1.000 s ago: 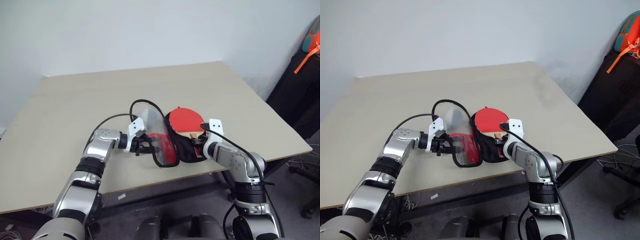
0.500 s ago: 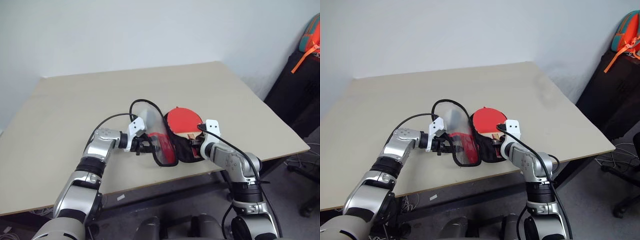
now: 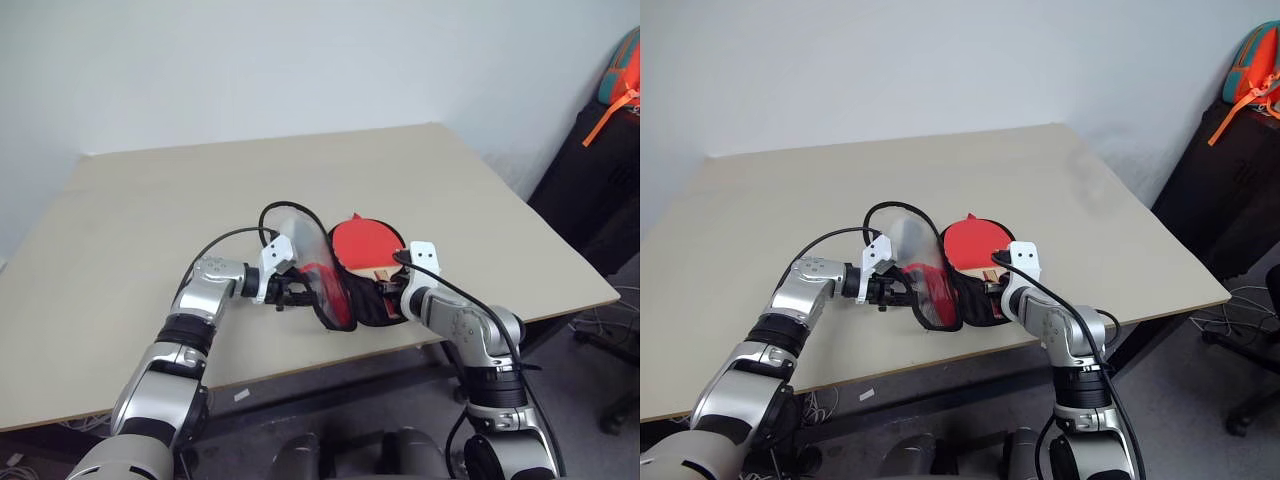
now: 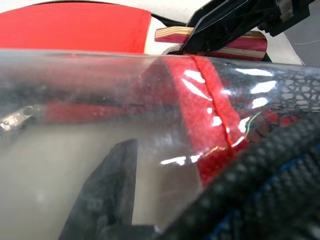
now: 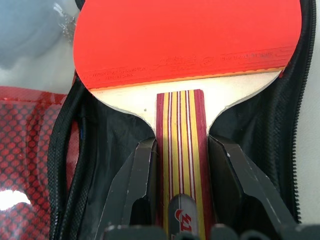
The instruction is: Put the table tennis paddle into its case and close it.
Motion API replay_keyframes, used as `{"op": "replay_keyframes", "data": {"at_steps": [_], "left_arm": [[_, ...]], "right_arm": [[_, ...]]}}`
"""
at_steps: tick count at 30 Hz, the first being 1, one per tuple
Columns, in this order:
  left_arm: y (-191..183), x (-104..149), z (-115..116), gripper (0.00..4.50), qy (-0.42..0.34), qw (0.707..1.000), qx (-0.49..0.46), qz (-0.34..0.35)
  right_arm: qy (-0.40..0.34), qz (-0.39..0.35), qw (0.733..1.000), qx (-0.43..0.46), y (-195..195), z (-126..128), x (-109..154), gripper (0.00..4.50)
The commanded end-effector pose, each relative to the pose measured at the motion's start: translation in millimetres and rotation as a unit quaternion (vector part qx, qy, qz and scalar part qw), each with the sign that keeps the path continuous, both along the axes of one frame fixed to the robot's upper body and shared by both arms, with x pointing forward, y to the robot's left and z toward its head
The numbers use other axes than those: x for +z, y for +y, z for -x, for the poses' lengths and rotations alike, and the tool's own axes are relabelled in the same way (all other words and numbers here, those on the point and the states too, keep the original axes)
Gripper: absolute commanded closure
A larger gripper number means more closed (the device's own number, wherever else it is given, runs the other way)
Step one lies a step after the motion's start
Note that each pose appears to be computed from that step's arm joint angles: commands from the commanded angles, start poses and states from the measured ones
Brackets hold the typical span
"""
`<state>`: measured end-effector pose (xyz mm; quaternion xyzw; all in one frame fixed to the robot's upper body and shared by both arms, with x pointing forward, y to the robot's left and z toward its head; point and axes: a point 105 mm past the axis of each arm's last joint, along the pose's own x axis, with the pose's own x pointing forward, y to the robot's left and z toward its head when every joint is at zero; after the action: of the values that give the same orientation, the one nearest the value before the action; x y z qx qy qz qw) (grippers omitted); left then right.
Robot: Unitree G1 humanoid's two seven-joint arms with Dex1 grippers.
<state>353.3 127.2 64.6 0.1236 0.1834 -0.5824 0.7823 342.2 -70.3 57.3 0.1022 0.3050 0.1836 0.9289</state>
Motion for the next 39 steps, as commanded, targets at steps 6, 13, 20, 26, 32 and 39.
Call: {"op": "replay_keyframes", "data": {"at_steps": [6,13,20,26,32,39], "left_arm": [[-7,17,-7,1.73,-0.029,0.999,-0.017,-0.002],[-13,19,-9,1.73,-0.031,0.999,-0.035,-0.006],[-40,22,-3,1.73,-0.034,0.994,-0.099,-0.005],[-84,20,7,1.73,-0.049,0.981,-0.185,-0.016],[-95,29,-2,1.73,-0.051,0.986,-0.154,0.021],[-84,48,-13,1.73,-0.035,0.991,-0.099,0.081]], "right_arm": [[-0.021,-0.047,0.998,0.036,6,2,17,0.72],[-0.145,-0.16,0.976,0.024,-36,-7,88,0.39],[-0.208,-0.195,0.953,-0.099,-93,-30,116,0.39],[-0.24,-0.231,0.933,-0.134,-100,-33,126,0.39],[-0.279,-0.256,0.905,-0.192,-124,-32,140,0.39],[-0.28,-0.255,0.895,-0.235,-142,-33,135,0.39]]}}
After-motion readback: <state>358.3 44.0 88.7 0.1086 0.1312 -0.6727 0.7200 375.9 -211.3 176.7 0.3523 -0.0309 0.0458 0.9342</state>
